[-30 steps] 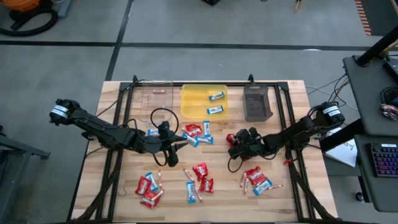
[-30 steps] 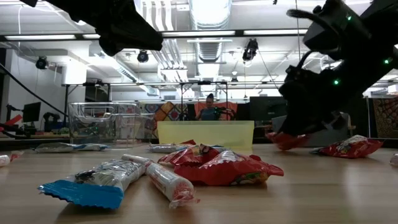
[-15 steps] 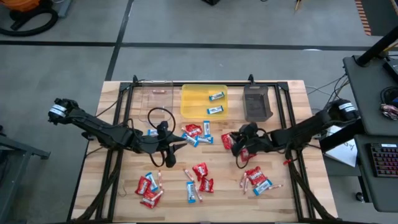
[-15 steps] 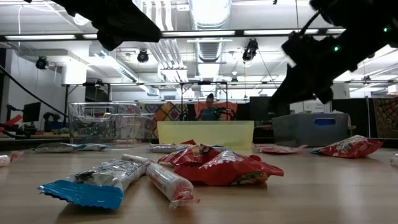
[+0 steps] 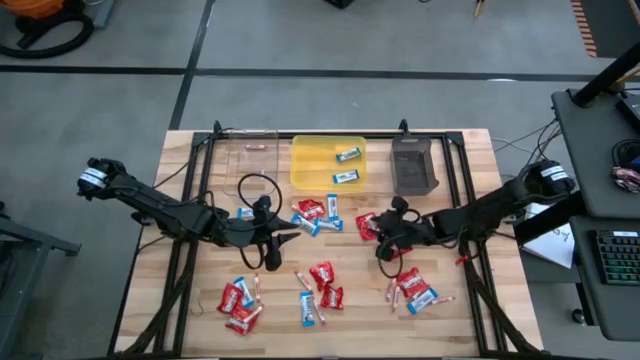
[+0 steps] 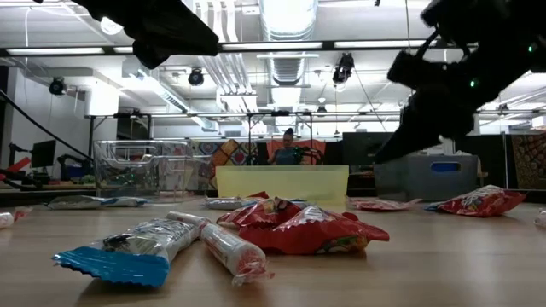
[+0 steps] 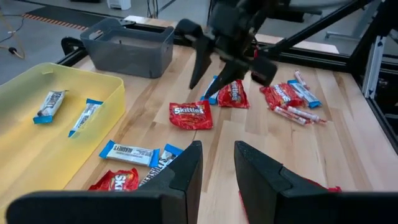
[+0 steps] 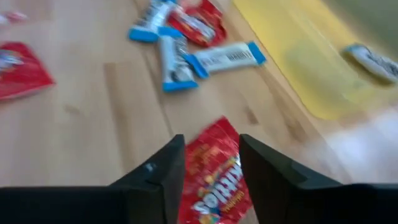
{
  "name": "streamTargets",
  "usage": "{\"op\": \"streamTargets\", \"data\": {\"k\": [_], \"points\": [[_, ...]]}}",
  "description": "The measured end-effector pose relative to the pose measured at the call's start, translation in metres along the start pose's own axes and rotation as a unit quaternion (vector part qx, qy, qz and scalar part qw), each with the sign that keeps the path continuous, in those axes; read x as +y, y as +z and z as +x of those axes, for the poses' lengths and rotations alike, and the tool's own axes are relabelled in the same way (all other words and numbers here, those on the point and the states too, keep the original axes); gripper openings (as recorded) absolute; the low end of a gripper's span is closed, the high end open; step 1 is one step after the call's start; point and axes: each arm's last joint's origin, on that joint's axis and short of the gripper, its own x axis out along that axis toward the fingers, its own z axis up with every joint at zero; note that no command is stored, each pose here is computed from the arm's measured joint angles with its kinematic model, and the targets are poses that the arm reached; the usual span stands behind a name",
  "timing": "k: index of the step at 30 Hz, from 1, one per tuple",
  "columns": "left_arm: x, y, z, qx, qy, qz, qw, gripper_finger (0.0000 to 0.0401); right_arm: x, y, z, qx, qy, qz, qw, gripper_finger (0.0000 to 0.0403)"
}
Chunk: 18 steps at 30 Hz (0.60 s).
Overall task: Sort candy
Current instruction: Put the red candy into the black bin
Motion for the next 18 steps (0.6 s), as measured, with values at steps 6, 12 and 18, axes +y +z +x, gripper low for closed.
{"op": "streamTargets", "data": {"k": [6,12,18], "points": [[0.0,0.0,0.0,-0.001,0.0,-0.001,1.0,0.0077,0.003,-0.018,0.02,0.032,-0.052,0.035,0.998,0.0189],[0.0,0.001,0.0,-0.004,-0.001,-0.002,1.0,0.0077,0.0,-0.032,0.039,0.055,-0.086,0.108,0.989,0.0204],[0.0,0.0,0.001,-0.003,0.0,-0.002,1.0,0.0077,-0.004,-0.039,0.052,0.064,-0.107,0.148,0.981,0.0198]]}}
